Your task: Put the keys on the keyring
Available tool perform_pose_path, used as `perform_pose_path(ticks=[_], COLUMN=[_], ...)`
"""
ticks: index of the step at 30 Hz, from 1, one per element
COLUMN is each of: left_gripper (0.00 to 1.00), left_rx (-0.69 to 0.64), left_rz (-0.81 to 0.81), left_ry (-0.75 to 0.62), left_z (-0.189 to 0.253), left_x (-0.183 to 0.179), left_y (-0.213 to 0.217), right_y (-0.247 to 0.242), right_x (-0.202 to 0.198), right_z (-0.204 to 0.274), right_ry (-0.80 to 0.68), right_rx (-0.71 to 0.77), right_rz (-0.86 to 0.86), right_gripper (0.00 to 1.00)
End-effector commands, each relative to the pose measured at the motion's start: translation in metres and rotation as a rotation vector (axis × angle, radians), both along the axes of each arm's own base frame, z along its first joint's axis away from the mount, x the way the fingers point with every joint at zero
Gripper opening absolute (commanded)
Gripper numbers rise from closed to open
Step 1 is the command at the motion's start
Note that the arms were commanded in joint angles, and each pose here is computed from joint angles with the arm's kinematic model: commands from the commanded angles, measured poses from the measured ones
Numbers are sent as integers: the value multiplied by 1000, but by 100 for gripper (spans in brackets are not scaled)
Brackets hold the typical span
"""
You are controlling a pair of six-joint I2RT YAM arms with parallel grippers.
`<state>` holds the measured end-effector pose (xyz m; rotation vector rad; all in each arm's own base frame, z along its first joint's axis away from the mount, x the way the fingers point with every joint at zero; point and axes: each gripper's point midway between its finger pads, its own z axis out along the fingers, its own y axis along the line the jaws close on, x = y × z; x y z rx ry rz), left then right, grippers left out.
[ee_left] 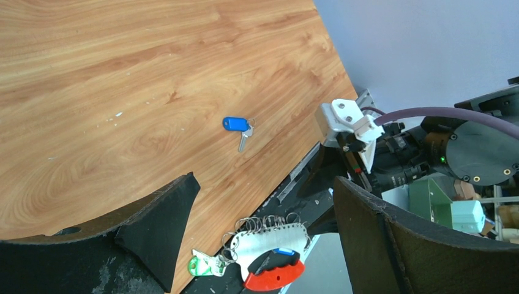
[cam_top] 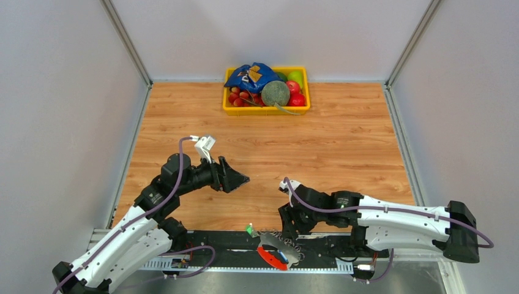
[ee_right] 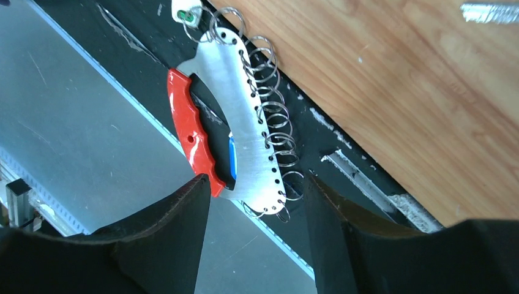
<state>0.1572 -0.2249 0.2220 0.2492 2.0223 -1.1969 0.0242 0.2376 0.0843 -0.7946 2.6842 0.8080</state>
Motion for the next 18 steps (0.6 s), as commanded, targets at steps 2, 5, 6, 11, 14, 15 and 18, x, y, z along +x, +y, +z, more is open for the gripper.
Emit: perform_pose_path(ticks=[2,5,6,11,14,15,18], left_gripper=[92,92,92,93,93,93,94], left_rx=[-19,-20,-19,-13,-16,-17,-17], left_rz=[-44,-60,-67,-91,-102,-106,-114], left_ry=[-19,-18,-17,-26,-28,-27,-28], left_z=[0,-3,-3,-4,-3,-4,-4], left_x=[-3,-4,-4,-5,-6,-6,-7], left_y=[-6,-8,-9,-12,-13,-14,-14], right_y=[0,-7,-8,-15,-19,-20,-22], right_x=[-16,-22,-23,-27,-27,-28,-28], right_z=[-7,-15,-17,-26,-33,-35,-41], right_ry=[114,149,159,186,193,197,206], right_rx=[14,-4,-8,-30,-54,-62,-79], right_rz=[-30,-42,-51,-74,-88,-94,-113], right_gripper=[61,61,61,60,60,60,60])
